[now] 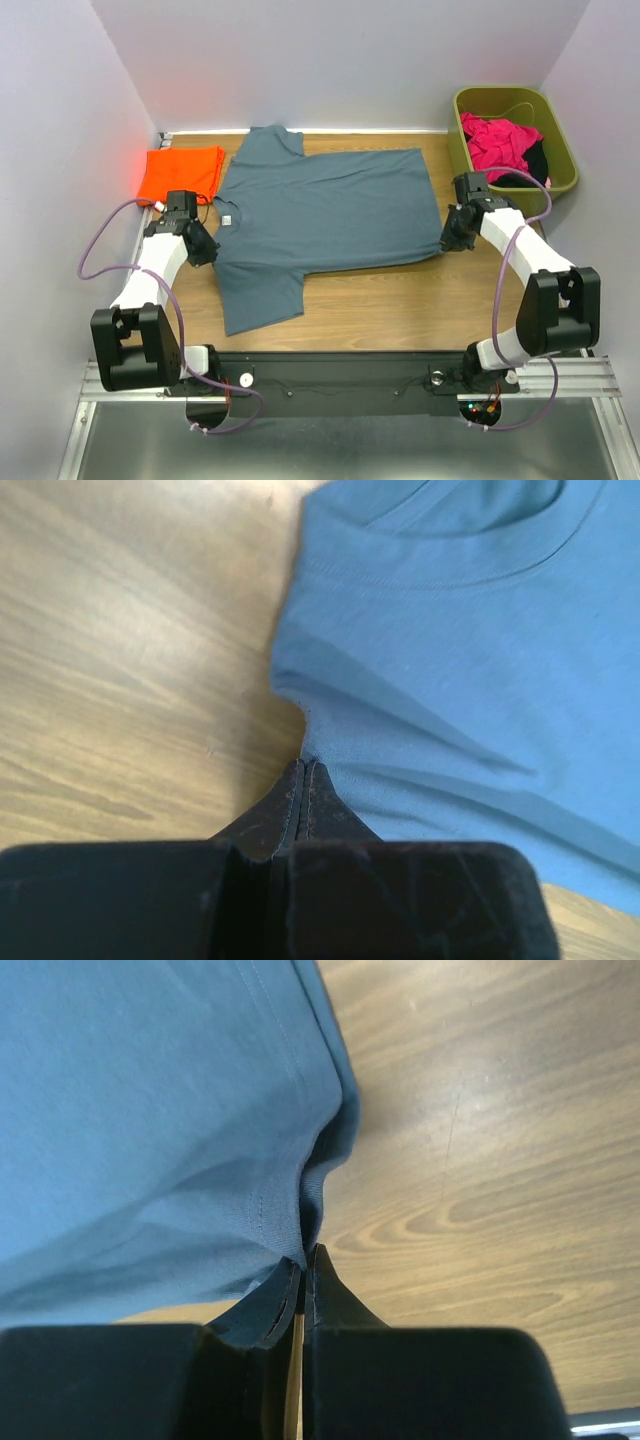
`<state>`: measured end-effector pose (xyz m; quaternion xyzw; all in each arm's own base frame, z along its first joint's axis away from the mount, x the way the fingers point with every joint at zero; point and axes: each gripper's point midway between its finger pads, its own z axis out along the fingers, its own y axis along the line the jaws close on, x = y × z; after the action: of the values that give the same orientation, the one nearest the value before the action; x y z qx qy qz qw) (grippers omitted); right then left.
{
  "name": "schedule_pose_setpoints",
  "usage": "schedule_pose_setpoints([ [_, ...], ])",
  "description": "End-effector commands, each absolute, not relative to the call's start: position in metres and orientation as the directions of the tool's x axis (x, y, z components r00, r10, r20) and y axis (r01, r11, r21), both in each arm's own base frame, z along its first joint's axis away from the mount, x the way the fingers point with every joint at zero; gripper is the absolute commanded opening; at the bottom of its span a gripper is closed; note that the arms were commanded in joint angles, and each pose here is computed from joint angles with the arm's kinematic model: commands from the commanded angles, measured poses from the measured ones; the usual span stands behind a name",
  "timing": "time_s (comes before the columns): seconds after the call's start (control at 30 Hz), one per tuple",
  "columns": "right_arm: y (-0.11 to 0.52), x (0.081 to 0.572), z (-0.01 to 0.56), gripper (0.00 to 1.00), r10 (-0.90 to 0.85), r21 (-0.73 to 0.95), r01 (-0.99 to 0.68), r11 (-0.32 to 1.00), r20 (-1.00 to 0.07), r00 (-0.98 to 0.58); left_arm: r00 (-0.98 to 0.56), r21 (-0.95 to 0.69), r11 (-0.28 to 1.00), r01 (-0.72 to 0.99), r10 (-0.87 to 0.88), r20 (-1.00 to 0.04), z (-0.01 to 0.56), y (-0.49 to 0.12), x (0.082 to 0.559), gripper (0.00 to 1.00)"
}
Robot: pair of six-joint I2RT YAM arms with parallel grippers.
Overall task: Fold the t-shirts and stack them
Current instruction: Fold the tshirt
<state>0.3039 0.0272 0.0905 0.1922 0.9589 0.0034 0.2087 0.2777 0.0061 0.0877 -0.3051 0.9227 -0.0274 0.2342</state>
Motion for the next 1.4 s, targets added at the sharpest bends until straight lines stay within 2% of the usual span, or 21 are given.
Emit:
schedule_pose_setpoints([
  [0.0,0.018,0.323,0.105,0.01,0.351,0.060,0.365,0.929,-0.455,-0.819,-0.676,-0.213,0.819,-0.532,-0.563,-0.475,0.110,0.011,0.300,0.00],
  [0.33,0.015,0.347,0.109,0.01,0.348,0.052,0.370,0.928,-0.483,-0.804,-0.665,-0.227,0.815,-0.533,-0.570,-0.483,0.115,0.012,0.315,0.00],
  [0.87,0.008,0.363,0.083,0.02,0.367,0.021,0.404,0.914,-0.461,-0.808,-0.684,-0.213,0.832,-0.512,-0.545,-0.484,0.107,0.015,0.359,0.00],
  [1.37,0.004,0.376,0.072,0.06,0.396,0.019,0.438,0.899,-0.466,-0.792,-0.698,-0.190,0.840,-0.508,-0.531,-0.480,0.090,0.018,0.373,0.00],
])
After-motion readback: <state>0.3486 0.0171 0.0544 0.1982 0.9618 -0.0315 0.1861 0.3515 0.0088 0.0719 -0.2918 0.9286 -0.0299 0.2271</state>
